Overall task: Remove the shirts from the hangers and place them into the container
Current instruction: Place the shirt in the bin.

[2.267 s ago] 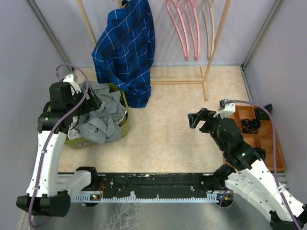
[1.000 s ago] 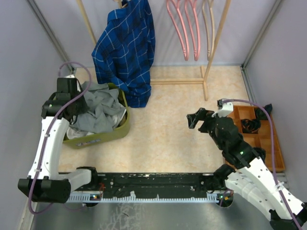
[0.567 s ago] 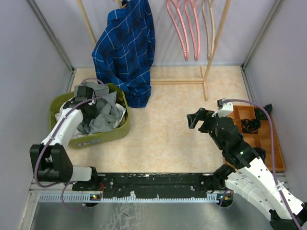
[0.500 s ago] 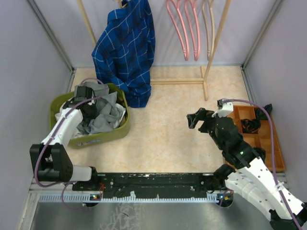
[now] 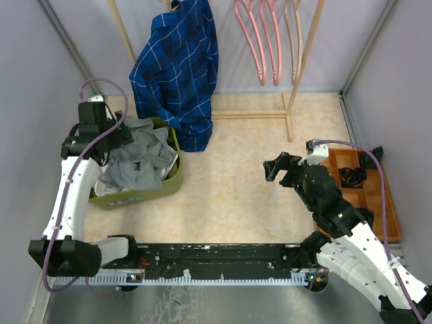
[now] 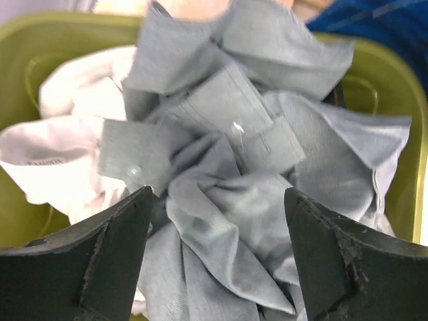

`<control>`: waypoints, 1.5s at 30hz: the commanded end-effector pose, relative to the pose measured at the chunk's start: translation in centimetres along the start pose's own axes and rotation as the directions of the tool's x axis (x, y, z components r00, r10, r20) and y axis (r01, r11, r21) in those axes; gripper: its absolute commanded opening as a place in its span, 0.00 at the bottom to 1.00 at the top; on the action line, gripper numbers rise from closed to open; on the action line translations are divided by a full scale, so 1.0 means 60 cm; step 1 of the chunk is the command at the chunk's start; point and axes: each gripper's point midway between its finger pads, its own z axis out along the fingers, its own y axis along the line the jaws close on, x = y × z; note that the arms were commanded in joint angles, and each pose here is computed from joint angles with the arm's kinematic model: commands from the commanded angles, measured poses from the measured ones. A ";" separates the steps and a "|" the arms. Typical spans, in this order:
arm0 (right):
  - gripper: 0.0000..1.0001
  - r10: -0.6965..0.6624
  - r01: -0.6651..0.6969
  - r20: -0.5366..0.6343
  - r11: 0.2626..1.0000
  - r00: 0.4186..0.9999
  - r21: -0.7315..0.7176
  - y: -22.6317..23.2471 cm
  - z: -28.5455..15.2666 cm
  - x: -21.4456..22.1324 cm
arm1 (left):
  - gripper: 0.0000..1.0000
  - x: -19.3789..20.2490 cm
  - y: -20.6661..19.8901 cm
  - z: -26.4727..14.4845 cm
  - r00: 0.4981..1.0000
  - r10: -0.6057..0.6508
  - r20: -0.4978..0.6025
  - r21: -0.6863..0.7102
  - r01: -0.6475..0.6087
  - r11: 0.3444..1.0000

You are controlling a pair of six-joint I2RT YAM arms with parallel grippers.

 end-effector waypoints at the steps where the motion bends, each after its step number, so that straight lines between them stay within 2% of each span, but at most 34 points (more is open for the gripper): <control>1: 0.96 0.011 -0.010 0.066 1.000 0.998 -0.022 0.014 -0.010 -0.039 | 0.86 -0.051 0.016 0.020 0.996 -0.027 0.083 -0.016 0.028 0.999; 4: 0.96 0.011 -0.009 0.063 0.999 0.998 -0.040 0.020 -0.012 -0.041 | 0.89 -0.057 0.014 0.057 0.995 -0.070 0.066 0.016 0.069 0.998; 8: 0.95 -0.044 0.054 0.048 0.972 0.998 -0.230 0.080 -0.023 -0.047 | 0.91 -0.056 0.019 0.088 0.993 -0.109 0.044 0.021 0.108 0.994; 10: 0.94 -0.048 0.060 0.044 0.944 0.998 -0.324 0.112 -0.027 -0.049 | 0.90 -0.039 0.017 0.107 0.992 -0.121 0.020 0.050 0.120 0.992; 14: 0.92 -0.081 0.072 0.001 0.885 0.997 -0.460 0.164 -0.028 -0.042 | 0.86 0.041 0.016 0.143 0.987 -0.123 -0.105 0.060 0.129 0.990; 19: 0.92 -0.132 0.072 -0.060 0.807 0.990 -0.586 0.225 -0.025 -0.043 | 0.73 0.091 0.017 0.138 0.978 -0.108 -0.180 0.071 0.122 0.990; 21: 0.91 -0.148 0.082 -0.061 0.798 0.987 -0.597 0.243 -0.014 -0.048 | 0.74 0.099 0.021 0.128 0.977 -0.100 -0.190 0.064 0.114 0.991; 23: 0.92 -0.180 0.132 -0.032 0.820 0.983 -0.557 0.253 0.001 -0.058 | 0.79 0.100 0.028 0.116 0.979 -0.097 -0.182 0.051 0.108 0.993; 26: 0.94 -0.239 0.213 0.009 0.847 0.971 -0.488 0.271 0.021 -0.073 | 0.85 0.077 0.034 0.086 0.987 -0.110 -0.121 0.041 0.116 0.992; 30: 0.95 -0.246 0.213 -0.009 0.856 0.969 -0.472 0.305 0.044 -0.083 | 0.92 0.013 0.028 0.031 0.989 -0.144 0.024 0.082 0.142 0.986; 35: 0.96 -0.210 0.216 0.064 0.860 0.976 -0.462 0.361 0.069 -0.116 | 0.94 -0.056 -0.012 -0.050 0.970 -0.171 0.173 0.254 0.124 0.959; 38: 0.97 -0.213 0.224 0.076 0.854 0.974 -0.470 0.394 0.075 -0.127 | 0.95 -0.112 -0.057 -0.099 0.938 -0.191 0.287 0.417 0.057 0.907; 41: 0.98 -0.212 0.218 0.069 0.842 0.975 -0.493 0.405 0.072 -0.117 | 0.95 -0.177 -0.110 -0.151 0.896 -0.226 0.382 0.578 -0.041 0.815; 43: 0.99 -0.199 0.202 0.059 0.841 0.978 -0.501 0.399 0.067 -0.107 | 0.95 -0.208 -0.136 -0.171 0.873 -0.242 0.424 0.641 -0.100 0.761; 45: 0.99 -0.191 0.194 0.058 0.842 0.980 -0.504 0.388 0.061 -0.099 | 0.95 -0.240 -0.145 -0.175 0.848 -0.279 0.451 0.663 -0.108 0.741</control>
